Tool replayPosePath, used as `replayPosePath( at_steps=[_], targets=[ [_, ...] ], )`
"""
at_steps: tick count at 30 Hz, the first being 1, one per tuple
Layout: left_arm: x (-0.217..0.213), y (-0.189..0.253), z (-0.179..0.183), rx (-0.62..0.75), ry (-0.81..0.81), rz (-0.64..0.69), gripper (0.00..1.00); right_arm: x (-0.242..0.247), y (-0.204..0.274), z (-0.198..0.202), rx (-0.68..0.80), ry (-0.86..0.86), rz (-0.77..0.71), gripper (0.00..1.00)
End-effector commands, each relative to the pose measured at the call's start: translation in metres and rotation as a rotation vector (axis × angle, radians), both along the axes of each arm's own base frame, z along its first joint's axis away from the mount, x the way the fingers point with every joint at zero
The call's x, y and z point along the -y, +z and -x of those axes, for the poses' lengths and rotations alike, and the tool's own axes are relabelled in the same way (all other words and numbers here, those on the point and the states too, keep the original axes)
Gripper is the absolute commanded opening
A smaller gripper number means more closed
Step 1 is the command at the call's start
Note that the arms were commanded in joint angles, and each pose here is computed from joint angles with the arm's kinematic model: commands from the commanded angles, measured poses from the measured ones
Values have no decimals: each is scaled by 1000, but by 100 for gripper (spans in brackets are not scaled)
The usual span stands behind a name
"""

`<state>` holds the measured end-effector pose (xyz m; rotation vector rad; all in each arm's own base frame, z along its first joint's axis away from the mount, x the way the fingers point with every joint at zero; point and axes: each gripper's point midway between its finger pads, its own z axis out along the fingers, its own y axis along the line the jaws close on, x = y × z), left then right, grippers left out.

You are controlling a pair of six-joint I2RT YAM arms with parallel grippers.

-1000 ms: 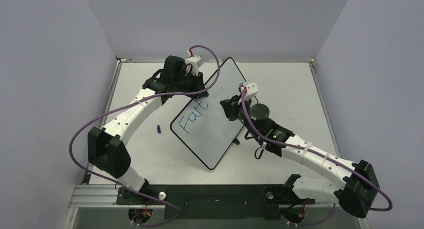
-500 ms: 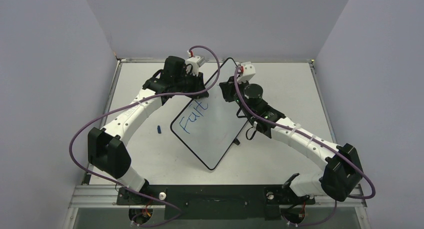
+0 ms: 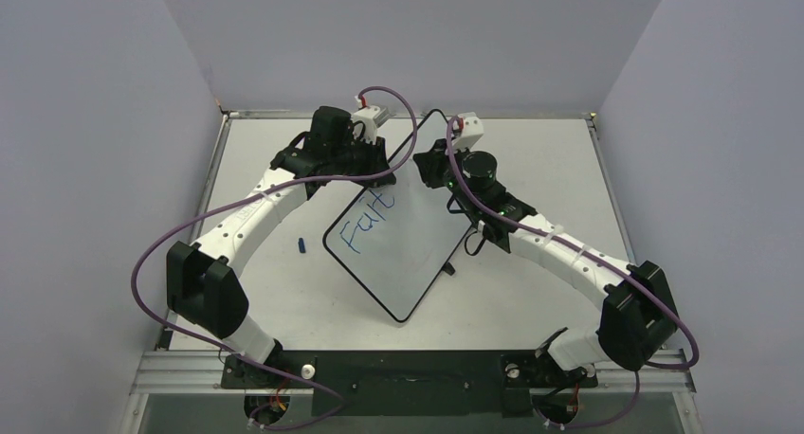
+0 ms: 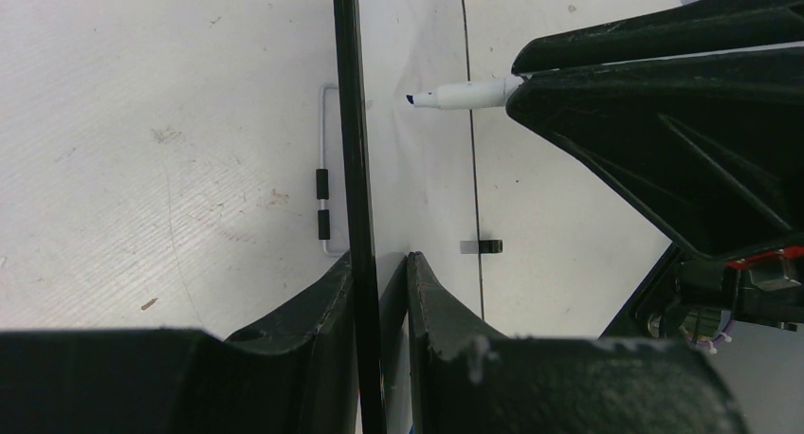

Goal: Write a sentence on the whiteboard

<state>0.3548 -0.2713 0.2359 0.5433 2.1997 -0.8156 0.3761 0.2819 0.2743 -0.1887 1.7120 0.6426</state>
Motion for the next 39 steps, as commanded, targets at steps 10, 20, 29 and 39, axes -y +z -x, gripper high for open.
replayPosePath(
  at_steps=[10, 20, 29, 39],
  targets=[
    [-7, 43, -19, 198, 16, 26, 0, -18, 42, -8, 78, 53, -99, 0],
    [-8, 43, -18, 198, 16, 28, 0, -22, 33, -5, 56, 74, -98, 0],
    [-7, 45, -17, 199, 13, 33, 0, -21, 23, 1, 35, 84, -94, 0],
    [-7, 46, -17, 200, 13, 35, 0, -16, 4, 12, 5, 84, -77, 0]
  ],
)
